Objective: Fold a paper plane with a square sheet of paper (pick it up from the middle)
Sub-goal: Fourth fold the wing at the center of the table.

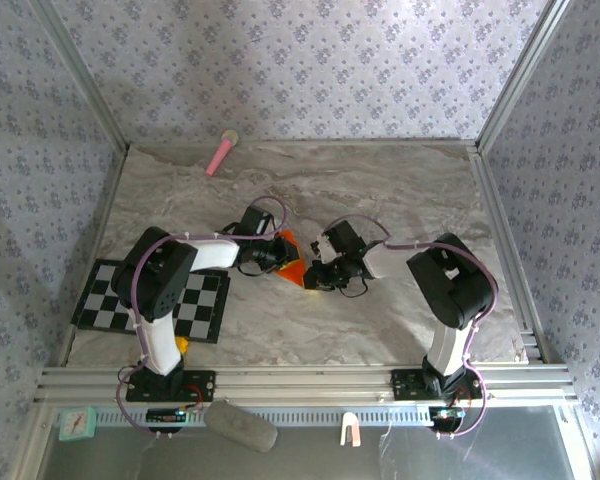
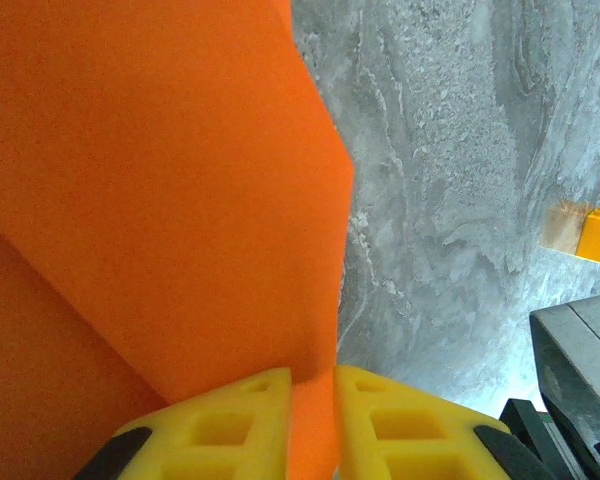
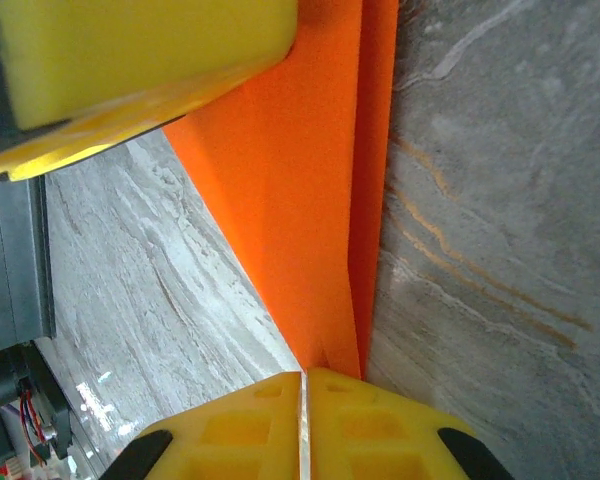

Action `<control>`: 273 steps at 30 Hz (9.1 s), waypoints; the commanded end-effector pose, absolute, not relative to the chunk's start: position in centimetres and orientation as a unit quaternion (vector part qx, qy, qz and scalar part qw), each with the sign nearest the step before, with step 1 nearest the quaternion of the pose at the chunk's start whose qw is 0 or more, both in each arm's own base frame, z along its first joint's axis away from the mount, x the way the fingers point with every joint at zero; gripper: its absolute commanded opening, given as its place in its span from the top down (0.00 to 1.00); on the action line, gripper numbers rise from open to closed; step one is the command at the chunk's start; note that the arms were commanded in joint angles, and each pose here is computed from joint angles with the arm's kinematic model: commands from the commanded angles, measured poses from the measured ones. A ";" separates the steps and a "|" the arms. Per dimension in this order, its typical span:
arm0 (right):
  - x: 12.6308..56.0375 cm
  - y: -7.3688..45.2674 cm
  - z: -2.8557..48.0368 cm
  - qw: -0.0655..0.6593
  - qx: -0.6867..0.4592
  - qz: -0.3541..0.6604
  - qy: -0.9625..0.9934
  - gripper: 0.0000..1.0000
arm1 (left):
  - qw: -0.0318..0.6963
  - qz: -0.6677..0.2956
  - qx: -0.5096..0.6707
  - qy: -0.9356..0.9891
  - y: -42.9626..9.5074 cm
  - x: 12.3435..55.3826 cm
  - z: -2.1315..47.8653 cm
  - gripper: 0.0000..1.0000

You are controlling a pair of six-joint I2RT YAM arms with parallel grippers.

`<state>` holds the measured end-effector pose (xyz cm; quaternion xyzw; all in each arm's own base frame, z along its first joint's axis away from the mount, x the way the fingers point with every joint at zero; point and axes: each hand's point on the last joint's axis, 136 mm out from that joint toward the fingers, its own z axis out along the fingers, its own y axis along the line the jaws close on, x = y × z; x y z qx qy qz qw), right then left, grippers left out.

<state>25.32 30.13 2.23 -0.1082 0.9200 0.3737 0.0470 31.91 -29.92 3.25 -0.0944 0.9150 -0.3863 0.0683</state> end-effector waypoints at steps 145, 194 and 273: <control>25.0 25.8 -4.2 -0.019 -0.063 0.223 0.973 0.96 | 0.115 -0.299 -0.133 0.938 -25.1 34.8 1.5 0.90; 24.3 24.7 -4.8 -0.031 -0.068 0.186 0.980 0.96 | 0.102 -0.309 -0.063 0.943 -28.1 34.6 1.1 0.88; 24.8 28.9 1.3 -0.005 -0.089 0.329 0.940 0.98 | 0.043 -0.190 -0.139 0.971 -23.1 33.2 -2.4 0.99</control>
